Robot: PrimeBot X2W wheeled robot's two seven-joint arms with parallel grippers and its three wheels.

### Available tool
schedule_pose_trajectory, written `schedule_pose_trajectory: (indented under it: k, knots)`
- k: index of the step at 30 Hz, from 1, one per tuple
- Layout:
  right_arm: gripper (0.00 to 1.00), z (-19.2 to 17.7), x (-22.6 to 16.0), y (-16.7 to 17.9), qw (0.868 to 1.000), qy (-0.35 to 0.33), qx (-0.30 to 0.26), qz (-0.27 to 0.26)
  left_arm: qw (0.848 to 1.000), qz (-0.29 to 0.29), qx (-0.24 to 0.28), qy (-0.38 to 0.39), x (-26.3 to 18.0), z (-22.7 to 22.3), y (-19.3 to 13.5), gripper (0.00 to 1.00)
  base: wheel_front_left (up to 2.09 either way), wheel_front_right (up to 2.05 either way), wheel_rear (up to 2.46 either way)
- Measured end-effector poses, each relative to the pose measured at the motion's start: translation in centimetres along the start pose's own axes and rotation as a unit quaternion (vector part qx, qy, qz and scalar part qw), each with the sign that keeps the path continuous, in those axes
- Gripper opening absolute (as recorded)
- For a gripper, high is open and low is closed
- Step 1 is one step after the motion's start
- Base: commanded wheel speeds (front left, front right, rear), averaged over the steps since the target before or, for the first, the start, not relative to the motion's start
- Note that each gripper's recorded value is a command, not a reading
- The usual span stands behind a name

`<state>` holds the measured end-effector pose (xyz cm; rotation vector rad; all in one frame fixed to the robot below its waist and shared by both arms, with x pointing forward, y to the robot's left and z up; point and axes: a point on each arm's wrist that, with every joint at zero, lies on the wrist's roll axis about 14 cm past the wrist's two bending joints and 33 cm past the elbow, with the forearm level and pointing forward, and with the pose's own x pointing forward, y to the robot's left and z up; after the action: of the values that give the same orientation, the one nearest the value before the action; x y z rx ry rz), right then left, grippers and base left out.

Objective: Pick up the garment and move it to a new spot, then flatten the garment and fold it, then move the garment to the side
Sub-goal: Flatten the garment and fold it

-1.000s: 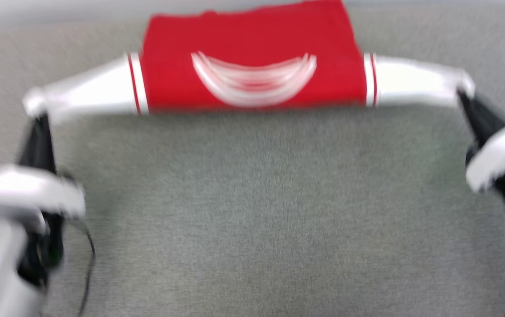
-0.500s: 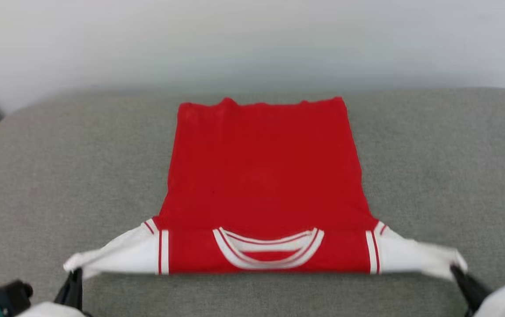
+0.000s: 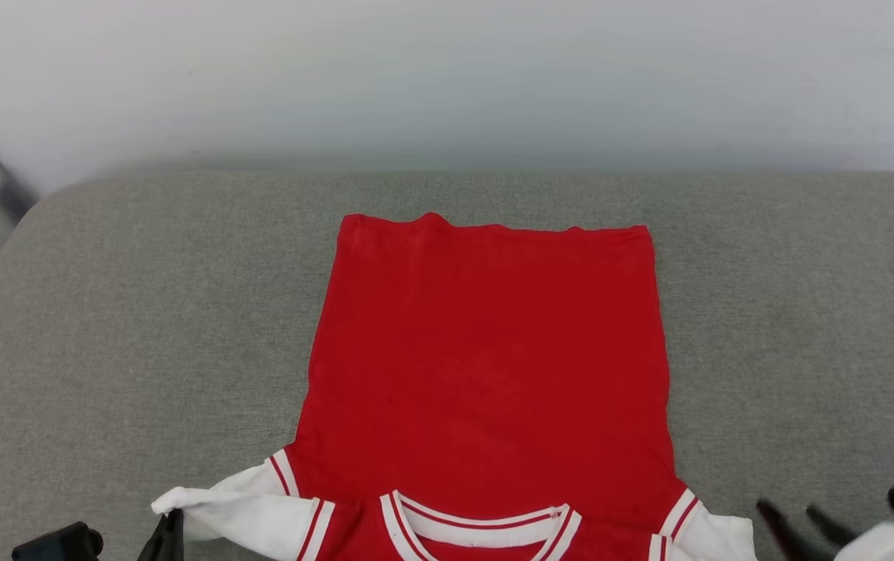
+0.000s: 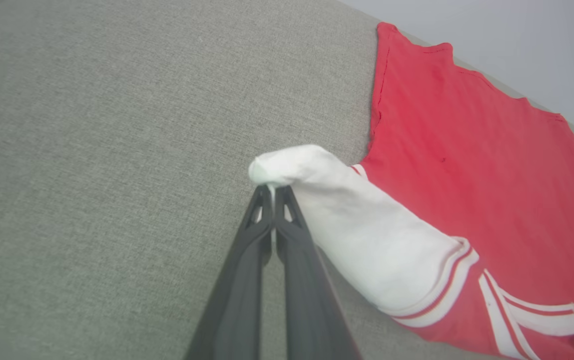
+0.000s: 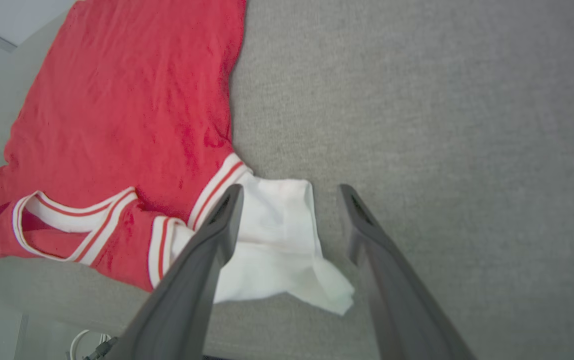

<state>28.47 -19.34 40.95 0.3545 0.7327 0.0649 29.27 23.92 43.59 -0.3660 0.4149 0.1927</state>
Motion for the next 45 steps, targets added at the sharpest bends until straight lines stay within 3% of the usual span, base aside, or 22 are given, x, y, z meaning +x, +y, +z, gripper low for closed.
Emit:
schedule_pose_trajectory:
  k: [6, 12, 15, 23, 31, 39, 40, 41, 43, 45]
  knots:
    - [1.00, 11.3, 2.7, 1.5, 0.986, -0.159, -0.040, 0.010, 1.000, -0.011, -0.014, -0.005, 1.2, 0.5, -1.0, 0.00, 0.00, 0.00, 0.00]
    - [1.00, 17.4, 8.1, 2.6, 0.985, -0.158, -0.069, 0.014, 0.999, -0.024, -0.008, -0.019, 2.6, 1.5, -1.8, 0.00, 0.00, 0.00, 0.00]
    - [1.00, 18.9, 11.4, 3.0, 0.991, -0.118, -0.066, 0.011, 0.999, -0.030, -0.003, -0.033, 3.5, 2.3, -2.3, 0.00, 0.00, 0.00, 0.00]
    - [1.00, 19.8, 19.6, 4.8, 0.997, 0.028, -0.076, 0.001, 0.997, -0.045, 0.007, -0.070, 6.0, 4.2, -3.6, 0.00, 0.00, 0.00, 0.00]
    - [1.00, 15.9, 25.0, 6.9, 0.981, 0.171, -0.089, -0.001, 0.997, -0.036, 0.011, -0.067, 7.5, 3.5, -3.2, 0.00, 0.00, 0.00, 0.00]
    - [1.00, 13.9, 27.5, 7.1, 0.971, 0.224, -0.082, -0.005, 0.998, -0.025, 0.011, -0.050, 8.3, 2.2, -2.4, 0.00, 0.00, 0.00, 0.00]
    - [0.91, 13.7, 27.6, 7.1, 0.970, 0.228, -0.080, -0.005, 0.999, -0.023, 0.011, -0.048, 8.4, 2.0, -2.3, 0.00, 0.00, 0.00, 0.00]
    - [0.50, 13.7, 27.8, 7.1, 0.970, 0.229, -0.079, -0.005, 0.999, -0.022, 0.011, -0.046, 8.5, 1.9, -2.2, 0.00, 0.00, 0.00, 0.00]
    - [0.00, 13.6, 27.9, 7.1, 0.969, 0.232, -0.079, -0.006, 0.999, -0.022, 0.010, -0.044, 8.6, 1.7, -2.2, 0.00, 0.00, 0.00, 0.00]
    - [0.00, 13.8, 27.9, 7.0, 0.970, 0.230, -0.078, -0.007, 0.999, -0.021, 0.011, -0.044, 8.7, 1.7, -2.1, 0.00, 0.00, 0.00, 0.00]
